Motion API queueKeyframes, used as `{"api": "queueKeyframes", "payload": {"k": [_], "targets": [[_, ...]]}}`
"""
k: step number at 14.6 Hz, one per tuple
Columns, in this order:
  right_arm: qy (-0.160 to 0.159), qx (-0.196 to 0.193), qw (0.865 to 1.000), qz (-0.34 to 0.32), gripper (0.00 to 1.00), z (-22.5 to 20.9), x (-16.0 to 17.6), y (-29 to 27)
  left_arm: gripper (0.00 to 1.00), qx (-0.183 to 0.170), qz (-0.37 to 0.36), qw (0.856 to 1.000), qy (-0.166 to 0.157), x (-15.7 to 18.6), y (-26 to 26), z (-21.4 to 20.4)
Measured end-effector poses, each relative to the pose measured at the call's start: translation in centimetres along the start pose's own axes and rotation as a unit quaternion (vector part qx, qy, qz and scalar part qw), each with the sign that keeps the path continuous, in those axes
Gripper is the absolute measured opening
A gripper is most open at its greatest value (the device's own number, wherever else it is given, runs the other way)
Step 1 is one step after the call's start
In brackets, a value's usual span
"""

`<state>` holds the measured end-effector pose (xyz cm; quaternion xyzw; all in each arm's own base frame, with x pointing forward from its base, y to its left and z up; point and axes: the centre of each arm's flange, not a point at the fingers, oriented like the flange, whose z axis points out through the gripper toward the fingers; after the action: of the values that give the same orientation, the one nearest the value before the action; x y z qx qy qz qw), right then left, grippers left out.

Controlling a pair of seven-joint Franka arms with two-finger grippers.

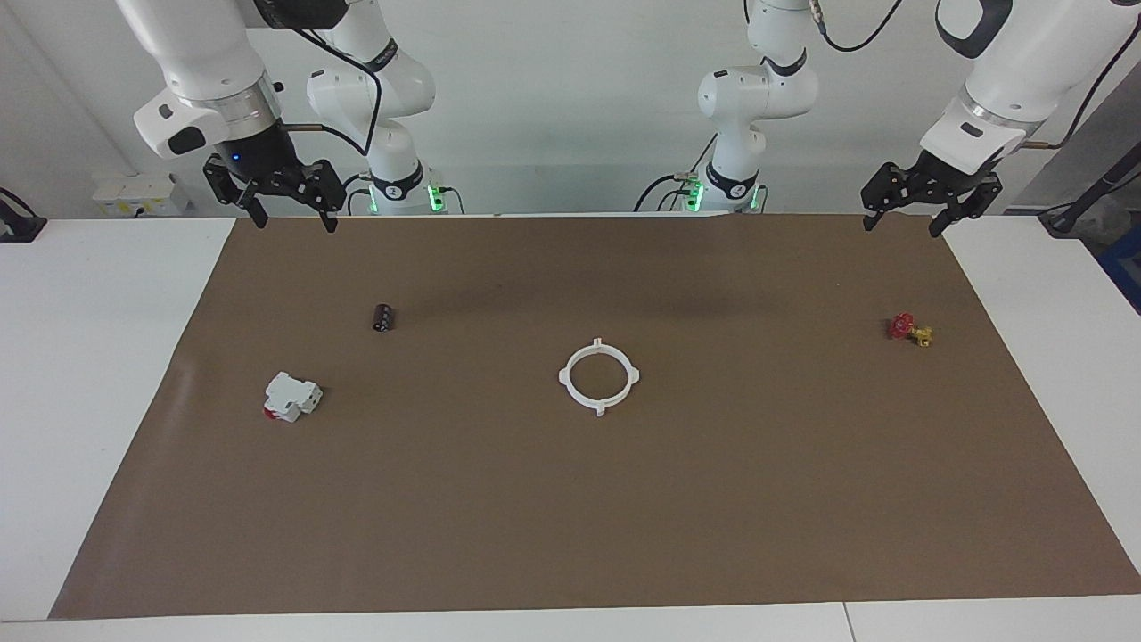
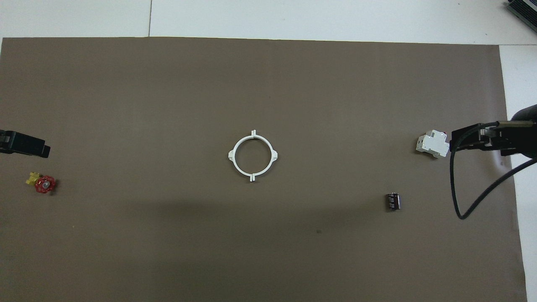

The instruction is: Assemble drain pipe with both arms

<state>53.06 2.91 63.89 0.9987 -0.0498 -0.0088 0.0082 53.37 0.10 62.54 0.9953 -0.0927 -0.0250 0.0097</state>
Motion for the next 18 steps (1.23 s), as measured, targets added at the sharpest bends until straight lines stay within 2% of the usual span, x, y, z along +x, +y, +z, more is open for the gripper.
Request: {"api": "queueKeyframes", "payload": {"k": [10, 13, 18], "targets": [[-0.001, 0.0, 1.0, -0.001, 1.0, 0.05, -0.02, -0.1, 1.0, -0.001, -0.013, 1.0, -0.005, -0.13, 0.0, 0.17], [-0.001, 0.0, 1.0, -0.001, 1.0, 0.05, -0.02, -0.09, 1.0, -0.001, -0.04, 0.999, -0.002, -0.12, 0.04, -0.12], [0.001, 0.0, 1.0, -0.001, 1.0, -0.11, -0.12, -0.12, 1.0, 0.0, -0.044, 0.999, 0.004, -0.12, 0.26, -0.67]]}}
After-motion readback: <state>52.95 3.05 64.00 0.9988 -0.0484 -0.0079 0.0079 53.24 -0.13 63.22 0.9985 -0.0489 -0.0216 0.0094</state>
